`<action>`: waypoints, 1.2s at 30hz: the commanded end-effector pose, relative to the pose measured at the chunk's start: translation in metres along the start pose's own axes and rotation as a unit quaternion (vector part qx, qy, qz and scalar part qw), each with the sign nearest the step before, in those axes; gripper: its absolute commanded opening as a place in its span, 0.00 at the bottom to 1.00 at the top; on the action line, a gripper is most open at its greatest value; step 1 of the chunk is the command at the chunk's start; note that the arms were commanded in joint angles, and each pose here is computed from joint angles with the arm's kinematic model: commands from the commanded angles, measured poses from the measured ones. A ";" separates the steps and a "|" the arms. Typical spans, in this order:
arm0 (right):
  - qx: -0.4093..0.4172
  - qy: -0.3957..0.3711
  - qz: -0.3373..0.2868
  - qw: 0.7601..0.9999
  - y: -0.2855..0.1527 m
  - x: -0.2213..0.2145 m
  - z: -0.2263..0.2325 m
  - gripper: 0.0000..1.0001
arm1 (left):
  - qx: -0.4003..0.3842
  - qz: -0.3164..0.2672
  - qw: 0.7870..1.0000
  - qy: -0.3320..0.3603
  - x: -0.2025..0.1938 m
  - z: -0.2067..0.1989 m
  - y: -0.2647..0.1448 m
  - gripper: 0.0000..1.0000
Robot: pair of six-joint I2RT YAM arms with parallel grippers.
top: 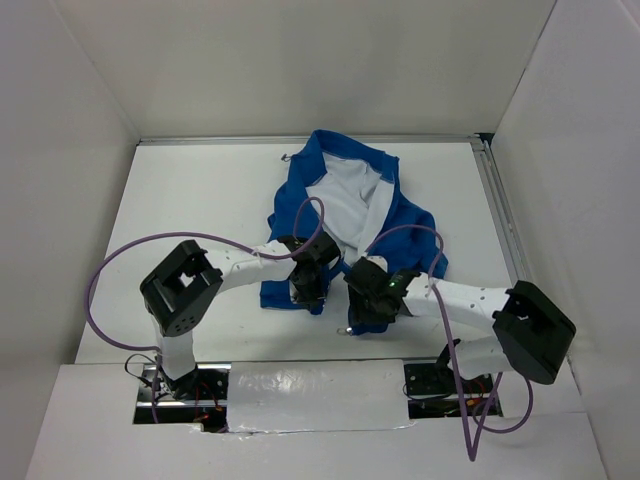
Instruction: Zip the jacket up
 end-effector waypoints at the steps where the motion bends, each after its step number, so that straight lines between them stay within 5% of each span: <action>1: -0.035 0.006 0.005 0.999 0.020 -0.005 -0.003 0.62 | 0.017 0.000 1.000 -0.003 -0.005 0.009 -0.008 0.00; 14: -0.095 0.027 0.015 0.995 0.037 -0.008 -0.008 0.00 | -0.003 -0.013 1.000 0.001 -0.001 0.006 -0.023 0.00; 21: 0.042 0.028 -0.127 0.991 -0.018 0.043 0.022 0.00 | -0.086 -0.037 0.995 0.028 0.009 -0.017 -0.062 0.00; 29: 0.238 0.055 -0.336 0.910 -0.109 0.080 0.027 0.00 | -0.247 -0.082 0.964 0.056 0.013 -0.036 -0.138 0.00; 31: 0.256 0.056 -0.360 0.895 -0.120 0.080 0.023 0.00 | -0.266 -0.089 0.958 0.058 0.012 -0.035 -0.143 0.00; 36: 0.229 0.054 -0.342 0.910 -0.109 0.072 0.015 0.00 | -0.307 -0.094 0.946 0.049 0.008 -0.029 -0.158 0.00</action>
Point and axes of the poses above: each gripper's point midway between its finger pads, its own y axis out along the fingers, its own z axis along the line the jaws close on, x = y × z, the point moved 6 cm from there along -y, back along the fingers, and after that the axes turned 11 degrees about -y, right-handed, at the moved point
